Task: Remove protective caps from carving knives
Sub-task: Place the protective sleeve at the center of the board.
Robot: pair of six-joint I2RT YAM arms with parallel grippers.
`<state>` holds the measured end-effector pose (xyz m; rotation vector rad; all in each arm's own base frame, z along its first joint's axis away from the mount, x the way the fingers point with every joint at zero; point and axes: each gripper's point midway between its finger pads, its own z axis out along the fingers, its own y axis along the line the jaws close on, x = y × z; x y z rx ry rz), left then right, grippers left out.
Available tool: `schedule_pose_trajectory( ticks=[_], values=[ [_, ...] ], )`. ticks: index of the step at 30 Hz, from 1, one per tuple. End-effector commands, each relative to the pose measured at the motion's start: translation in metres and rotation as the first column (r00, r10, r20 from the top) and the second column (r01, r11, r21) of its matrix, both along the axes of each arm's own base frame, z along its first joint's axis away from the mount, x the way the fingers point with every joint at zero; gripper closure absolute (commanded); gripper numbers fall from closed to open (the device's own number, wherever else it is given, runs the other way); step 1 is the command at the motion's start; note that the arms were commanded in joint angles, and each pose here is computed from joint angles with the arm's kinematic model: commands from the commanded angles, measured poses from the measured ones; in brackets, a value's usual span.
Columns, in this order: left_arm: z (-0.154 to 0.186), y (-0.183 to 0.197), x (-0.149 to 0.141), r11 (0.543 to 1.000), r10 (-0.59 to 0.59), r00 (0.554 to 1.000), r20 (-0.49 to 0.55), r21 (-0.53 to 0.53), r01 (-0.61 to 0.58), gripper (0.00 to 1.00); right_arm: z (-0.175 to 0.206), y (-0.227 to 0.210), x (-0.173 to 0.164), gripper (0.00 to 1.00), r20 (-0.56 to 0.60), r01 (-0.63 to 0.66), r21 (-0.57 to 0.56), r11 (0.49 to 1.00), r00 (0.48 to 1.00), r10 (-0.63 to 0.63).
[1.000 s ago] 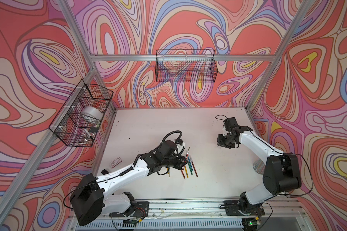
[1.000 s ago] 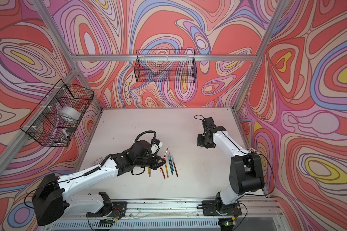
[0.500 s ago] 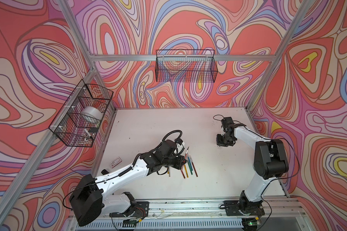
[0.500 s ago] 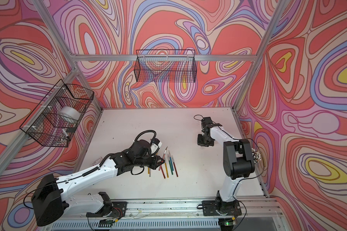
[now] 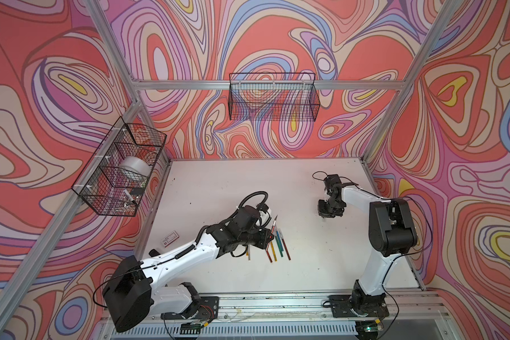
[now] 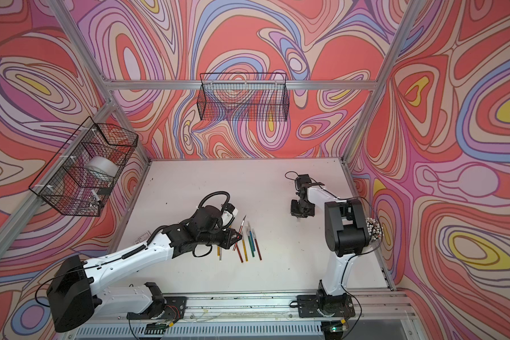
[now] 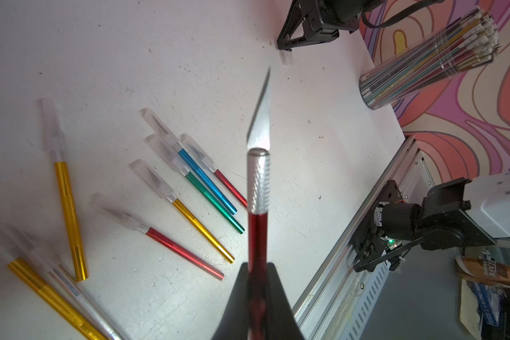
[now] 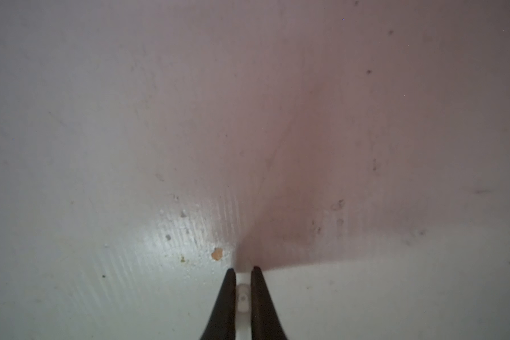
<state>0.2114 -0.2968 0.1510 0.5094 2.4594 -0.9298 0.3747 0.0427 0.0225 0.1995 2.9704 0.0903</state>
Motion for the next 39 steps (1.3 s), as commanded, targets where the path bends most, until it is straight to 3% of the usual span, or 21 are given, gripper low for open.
schedule_pose_trajectory(
  ticks=[1, 16, 22, 28, 39],
  values=[
    [0.005, -0.001, 0.004, 1.0, 0.007, 1.0, 0.022, -0.001, -0.007, 0.93, 0.004, -0.002, 0.01, 1.0, 0.026, -0.003, -0.005, 1.0, 1.0, 0.003],
    [0.006, 0.0, 0.005, 1.0, 0.024, 1.0, 0.02, -0.005, -0.024, 0.94, 0.0, -0.002, 0.01, 0.95, 0.014, -0.003, -0.011, 1.0, 1.0, 0.003],
    [0.005, 0.001, 0.008, 0.999, 0.046, 0.999, 0.01, -0.012, -0.046, 0.93, 0.003, -0.003, 0.011, 0.87, 0.023, -0.002, -0.012, 1.0, 1.0, 0.002],
    [0.002, 0.006, 0.016, 0.997, 0.073, 0.997, -0.015, -0.012, -0.073, 0.94, 0.009, -0.001, 0.013, 0.72, 0.048, 0.0, -0.001, 1.0, 0.999, 0.0],
    [0.005, 0.027, 0.025, 0.991, 0.132, 0.991, -0.023, 0.02, -0.132, 0.94, 0.023, 0.0, 0.021, 0.65, 0.104, 0.012, 0.011, 1.0, 0.994, -0.013]
  ],
)
